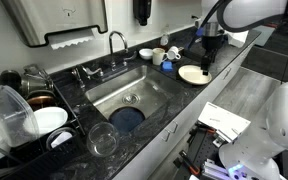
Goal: Place the plate in the rack
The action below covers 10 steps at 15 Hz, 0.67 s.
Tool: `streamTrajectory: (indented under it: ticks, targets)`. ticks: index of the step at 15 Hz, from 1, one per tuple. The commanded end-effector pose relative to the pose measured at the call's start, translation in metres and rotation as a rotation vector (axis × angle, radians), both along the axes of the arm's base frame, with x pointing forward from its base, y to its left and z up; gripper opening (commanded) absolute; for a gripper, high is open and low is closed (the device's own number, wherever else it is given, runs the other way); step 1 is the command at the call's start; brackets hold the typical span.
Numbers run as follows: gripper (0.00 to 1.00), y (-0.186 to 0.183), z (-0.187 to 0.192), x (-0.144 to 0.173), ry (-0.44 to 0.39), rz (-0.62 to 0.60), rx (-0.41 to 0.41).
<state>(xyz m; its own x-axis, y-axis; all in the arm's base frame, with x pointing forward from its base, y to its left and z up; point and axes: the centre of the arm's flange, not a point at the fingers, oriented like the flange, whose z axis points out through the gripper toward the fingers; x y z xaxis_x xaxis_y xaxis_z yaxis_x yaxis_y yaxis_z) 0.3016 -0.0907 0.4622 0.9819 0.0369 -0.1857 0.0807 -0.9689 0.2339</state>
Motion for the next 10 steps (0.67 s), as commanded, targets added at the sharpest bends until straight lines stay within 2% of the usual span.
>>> streamTrajectory:
  ticks: [1, 5, 10]
  targets:
    - [1.0, -0.013, -0.042, 0.035, -0.055, -0.02, 0.012]
    - [1.0, -0.045, -0.075, 0.061, -0.1, -0.032, 0.03]
    - [1.0, -0.105, -0.11, 0.079, -0.122, -0.061, 0.073]
